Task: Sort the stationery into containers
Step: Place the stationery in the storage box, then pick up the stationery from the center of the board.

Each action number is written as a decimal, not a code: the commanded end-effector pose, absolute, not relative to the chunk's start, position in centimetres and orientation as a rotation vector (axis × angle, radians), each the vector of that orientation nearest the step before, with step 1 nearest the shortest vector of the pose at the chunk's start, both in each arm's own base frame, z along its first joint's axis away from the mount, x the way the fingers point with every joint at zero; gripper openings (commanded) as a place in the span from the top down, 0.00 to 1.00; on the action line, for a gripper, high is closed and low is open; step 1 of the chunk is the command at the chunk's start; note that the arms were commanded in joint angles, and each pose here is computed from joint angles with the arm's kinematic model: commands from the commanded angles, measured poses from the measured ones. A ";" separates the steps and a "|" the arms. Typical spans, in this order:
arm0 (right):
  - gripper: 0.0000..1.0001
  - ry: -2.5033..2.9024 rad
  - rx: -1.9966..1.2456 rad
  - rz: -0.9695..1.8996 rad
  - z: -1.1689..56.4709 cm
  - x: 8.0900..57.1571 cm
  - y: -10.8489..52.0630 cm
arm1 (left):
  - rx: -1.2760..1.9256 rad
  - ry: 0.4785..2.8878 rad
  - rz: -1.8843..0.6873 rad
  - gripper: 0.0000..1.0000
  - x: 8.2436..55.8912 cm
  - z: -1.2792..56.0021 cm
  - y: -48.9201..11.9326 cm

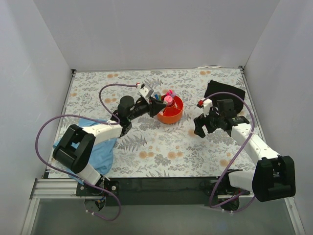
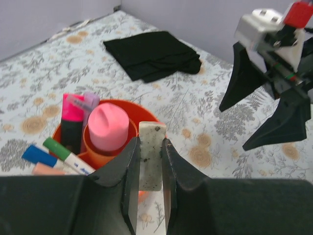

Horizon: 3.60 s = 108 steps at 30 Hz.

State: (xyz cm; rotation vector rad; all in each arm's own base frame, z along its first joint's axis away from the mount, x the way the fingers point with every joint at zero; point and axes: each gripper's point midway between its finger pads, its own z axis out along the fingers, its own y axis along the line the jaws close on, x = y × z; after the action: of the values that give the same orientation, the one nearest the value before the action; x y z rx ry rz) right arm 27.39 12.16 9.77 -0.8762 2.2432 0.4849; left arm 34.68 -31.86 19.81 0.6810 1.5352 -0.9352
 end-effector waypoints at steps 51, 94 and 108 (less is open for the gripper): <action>0.05 2.276 -0.771 0.513 9.1 27.0 10.7 | 0.625 1.428 -0.643 0.17 38.1 29.8 -29.9; 0.05 2.258 -0.749 0.523 9.5 28.6 10.8 | 0.621 2.391 -0.203 0.47 52.2 5.7 -18.5; 0.05 2.268 -0.749 0.518 9.2 28.8 10.7 | 0.646 2.423 -0.278 1.00 50.6 6.7 -19.1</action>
State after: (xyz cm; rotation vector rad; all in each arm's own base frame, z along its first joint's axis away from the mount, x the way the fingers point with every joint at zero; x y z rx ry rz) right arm 27.31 10.34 7.74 -0.7470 2.3233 0.5185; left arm 50.90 -18.64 3.07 0.6478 2.4632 -0.2259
